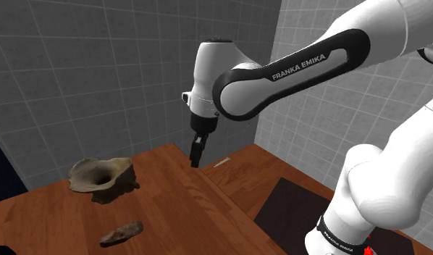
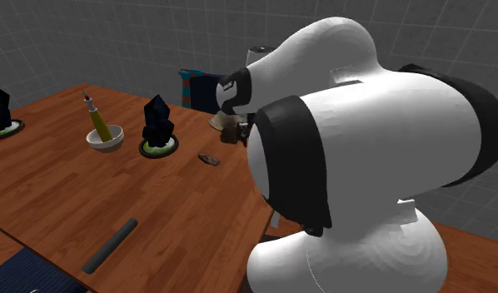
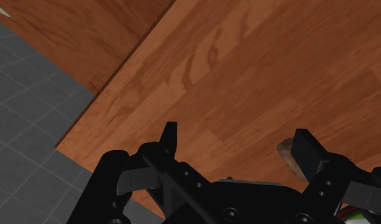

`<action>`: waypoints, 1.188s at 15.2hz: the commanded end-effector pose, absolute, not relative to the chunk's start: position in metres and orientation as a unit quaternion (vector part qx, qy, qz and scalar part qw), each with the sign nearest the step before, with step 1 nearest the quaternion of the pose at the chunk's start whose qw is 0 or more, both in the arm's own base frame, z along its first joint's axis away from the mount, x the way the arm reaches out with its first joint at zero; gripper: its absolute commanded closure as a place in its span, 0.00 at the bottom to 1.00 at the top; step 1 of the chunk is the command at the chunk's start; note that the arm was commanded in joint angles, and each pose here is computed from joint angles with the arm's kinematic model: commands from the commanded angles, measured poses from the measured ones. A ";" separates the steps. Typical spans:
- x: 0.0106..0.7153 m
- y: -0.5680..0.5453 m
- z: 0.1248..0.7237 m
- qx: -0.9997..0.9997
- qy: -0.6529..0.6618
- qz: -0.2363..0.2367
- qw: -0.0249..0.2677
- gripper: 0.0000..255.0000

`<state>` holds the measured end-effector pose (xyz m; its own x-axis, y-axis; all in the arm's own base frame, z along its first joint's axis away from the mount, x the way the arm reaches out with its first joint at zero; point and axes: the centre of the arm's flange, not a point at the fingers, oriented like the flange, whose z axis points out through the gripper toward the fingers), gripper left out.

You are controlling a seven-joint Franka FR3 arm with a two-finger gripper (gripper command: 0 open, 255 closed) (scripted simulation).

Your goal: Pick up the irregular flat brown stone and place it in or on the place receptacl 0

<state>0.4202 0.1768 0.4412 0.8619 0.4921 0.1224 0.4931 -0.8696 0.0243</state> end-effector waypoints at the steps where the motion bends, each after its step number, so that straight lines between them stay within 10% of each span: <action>1: 0.430 0.197 0.427 -0.959 -0.274 -0.066 0.001 0.00; 18: 0.481 0.375 0.302 -0.899 -0.427 -0.090 -0.025 0.00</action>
<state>0.4808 0.3607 0.3112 0.6353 0.7595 0.1401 0.7512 -0.6498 0.1161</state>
